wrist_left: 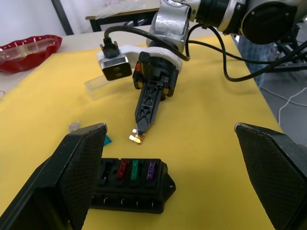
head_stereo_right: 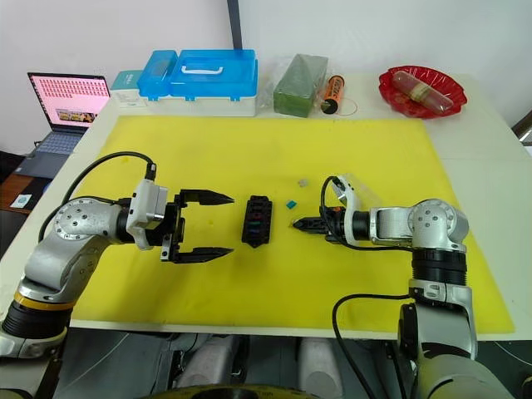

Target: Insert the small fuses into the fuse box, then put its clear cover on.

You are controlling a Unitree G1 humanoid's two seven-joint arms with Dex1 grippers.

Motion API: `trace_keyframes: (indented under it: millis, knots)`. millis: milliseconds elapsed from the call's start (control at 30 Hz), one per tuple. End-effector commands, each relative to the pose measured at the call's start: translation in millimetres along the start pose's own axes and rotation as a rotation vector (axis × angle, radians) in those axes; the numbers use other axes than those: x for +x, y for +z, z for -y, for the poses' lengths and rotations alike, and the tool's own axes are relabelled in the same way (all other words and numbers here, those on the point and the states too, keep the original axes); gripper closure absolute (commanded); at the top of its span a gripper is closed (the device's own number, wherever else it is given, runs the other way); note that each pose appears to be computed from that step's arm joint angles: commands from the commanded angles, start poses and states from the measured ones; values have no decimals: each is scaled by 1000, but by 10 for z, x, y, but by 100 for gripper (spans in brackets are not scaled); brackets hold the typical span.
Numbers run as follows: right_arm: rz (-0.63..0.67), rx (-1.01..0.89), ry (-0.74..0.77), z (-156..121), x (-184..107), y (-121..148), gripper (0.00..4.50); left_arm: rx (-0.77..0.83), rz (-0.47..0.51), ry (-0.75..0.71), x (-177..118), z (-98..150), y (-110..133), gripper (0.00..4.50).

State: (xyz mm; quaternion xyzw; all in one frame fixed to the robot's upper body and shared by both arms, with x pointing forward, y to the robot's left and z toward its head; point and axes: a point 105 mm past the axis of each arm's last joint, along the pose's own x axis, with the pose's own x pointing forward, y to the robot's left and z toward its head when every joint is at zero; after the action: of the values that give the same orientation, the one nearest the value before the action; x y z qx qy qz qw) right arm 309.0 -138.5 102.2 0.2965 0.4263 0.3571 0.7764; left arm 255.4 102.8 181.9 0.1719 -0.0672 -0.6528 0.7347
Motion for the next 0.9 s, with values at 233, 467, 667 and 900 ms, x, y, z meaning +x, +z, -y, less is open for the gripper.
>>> trace_keyframes:
  millis: [233,467,667,900]
  knots:
    - [130,-1,49,-53,-168,-63,448,38,16,-4,6,27,77,0]
    - [392,42,10,-233,-312,-197,448,27,18,14,-35,45,79,0]
    - [522,320,-110,-485,-272,-529,448,31,55,-2,3,96,148,0]
    - [550,445,-166,-405,-236,-516,448,29,50,-4,11,102,121,0]
